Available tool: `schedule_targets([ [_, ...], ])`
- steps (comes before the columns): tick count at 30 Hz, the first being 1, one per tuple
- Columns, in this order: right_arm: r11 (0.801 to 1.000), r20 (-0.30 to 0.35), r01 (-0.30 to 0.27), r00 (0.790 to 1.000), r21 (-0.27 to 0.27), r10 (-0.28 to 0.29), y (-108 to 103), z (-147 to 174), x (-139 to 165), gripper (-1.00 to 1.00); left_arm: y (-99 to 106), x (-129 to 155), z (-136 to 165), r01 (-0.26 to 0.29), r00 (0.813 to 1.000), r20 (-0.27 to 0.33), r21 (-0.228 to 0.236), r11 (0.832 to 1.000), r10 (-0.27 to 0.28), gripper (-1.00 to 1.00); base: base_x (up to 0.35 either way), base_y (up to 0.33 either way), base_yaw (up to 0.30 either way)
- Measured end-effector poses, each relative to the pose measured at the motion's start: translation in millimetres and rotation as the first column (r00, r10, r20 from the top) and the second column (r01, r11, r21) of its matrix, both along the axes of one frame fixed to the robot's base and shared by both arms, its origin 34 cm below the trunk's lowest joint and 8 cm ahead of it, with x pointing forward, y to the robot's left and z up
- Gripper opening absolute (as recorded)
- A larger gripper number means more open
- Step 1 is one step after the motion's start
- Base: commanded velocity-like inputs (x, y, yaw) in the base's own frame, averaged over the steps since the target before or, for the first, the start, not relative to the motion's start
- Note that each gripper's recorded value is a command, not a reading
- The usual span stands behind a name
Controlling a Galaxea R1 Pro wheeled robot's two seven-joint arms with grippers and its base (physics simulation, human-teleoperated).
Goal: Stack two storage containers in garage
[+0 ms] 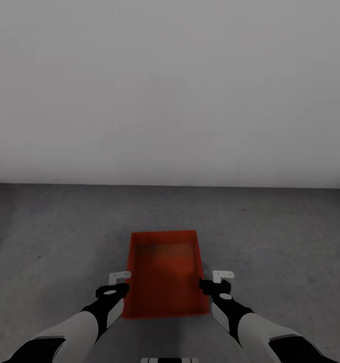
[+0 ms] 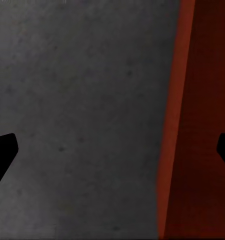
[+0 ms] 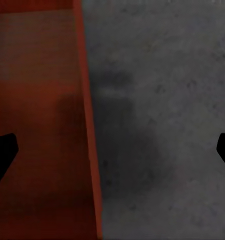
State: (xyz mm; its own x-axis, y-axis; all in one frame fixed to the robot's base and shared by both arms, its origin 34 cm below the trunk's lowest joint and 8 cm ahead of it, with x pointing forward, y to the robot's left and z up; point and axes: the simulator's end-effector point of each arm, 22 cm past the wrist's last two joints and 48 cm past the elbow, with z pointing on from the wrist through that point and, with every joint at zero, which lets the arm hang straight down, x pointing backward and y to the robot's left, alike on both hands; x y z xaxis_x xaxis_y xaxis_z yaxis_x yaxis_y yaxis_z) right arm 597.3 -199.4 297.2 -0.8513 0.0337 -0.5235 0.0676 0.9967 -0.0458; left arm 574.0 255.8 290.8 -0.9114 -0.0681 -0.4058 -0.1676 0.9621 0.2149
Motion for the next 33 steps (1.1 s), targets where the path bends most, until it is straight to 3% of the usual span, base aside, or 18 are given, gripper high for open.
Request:
schedule_targets([
  [33, 1.000, -0.002, -0.001, 1.000, 0.001, 0.001, 0.6, 66.9, 10.5, 1.00, 0.5, 10.5, 66.8, -0.001, 1.000, -0.002, -0.001, 1.000, 0.001, 1.00, 0.000, 0.000, 0.000],
])
